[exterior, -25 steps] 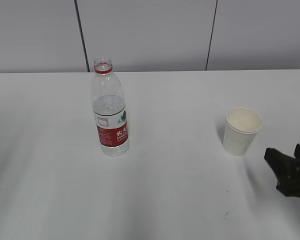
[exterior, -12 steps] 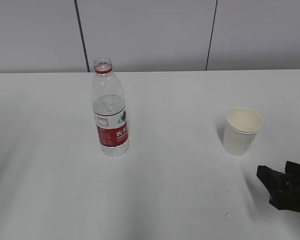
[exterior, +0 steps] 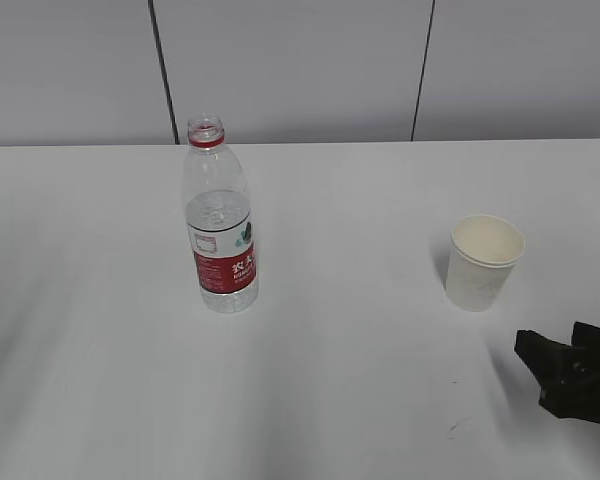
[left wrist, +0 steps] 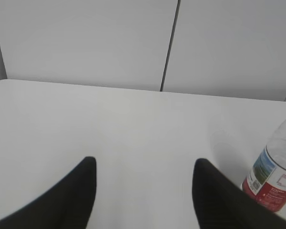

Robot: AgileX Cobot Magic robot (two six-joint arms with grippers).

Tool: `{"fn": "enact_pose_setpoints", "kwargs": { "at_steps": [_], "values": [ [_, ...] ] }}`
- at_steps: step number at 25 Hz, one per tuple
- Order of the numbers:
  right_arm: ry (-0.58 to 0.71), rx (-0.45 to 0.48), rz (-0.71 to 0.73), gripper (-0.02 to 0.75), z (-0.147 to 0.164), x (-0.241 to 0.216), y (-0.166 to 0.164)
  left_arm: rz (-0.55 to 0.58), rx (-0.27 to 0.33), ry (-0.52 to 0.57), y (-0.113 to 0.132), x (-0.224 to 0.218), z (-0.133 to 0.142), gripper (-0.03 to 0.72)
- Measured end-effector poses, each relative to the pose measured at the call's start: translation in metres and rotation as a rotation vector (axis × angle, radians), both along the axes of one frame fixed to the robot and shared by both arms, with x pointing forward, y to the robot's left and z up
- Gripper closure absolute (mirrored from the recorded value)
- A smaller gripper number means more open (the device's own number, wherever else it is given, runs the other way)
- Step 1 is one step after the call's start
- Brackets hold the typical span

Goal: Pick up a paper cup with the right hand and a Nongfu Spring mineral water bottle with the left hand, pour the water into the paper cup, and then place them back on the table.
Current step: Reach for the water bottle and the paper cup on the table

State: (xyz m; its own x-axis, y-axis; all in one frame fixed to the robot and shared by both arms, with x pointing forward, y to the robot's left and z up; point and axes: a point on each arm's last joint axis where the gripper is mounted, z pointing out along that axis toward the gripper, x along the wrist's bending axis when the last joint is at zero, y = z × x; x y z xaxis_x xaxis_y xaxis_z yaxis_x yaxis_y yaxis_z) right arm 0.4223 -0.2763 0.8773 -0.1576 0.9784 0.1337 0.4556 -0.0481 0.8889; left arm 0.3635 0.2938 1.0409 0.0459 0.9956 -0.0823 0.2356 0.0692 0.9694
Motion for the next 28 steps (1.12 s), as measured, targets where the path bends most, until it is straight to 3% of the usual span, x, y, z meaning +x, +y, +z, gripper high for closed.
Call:
{"fn": "enact_pose_setpoints", "kwargs": {
  "at_steps": [8, 13, 19, 25, 28],
  "values": [
    [0.028, 0.039, -0.020, 0.226, -0.004, 0.000, 0.000, -0.106, 0.007, 0.021, -0.016, 0.008, -0.010, 0.295],
    [0.065, 0.041, -0.002, 0.226, -0.010, -0.001, 0.002, -0.196, 0.089, 0.019, -0.035, 0.032, -0.022, 0.295],
    [0.077, 0.041, 0.006, 0.227, -0.013, -0.002, 0.002, -0.214, 0.132, 0.004, -0.051, 0.059, -0.041, 0.295],
    [0.059, 0.042, 0.008, 0.220, -0.011, 0.004, 0.003, -0.194, 0.047, -0.062, -0.061, 0.075, -0.051, 0.295],
    [0.041, 0.043, 0.011, 0.167, -0.010, 0.009, 0.003, -0.228, 0.036, -0.087, -0.066, 0.079, -0.054, 0.295]
  ]
}}
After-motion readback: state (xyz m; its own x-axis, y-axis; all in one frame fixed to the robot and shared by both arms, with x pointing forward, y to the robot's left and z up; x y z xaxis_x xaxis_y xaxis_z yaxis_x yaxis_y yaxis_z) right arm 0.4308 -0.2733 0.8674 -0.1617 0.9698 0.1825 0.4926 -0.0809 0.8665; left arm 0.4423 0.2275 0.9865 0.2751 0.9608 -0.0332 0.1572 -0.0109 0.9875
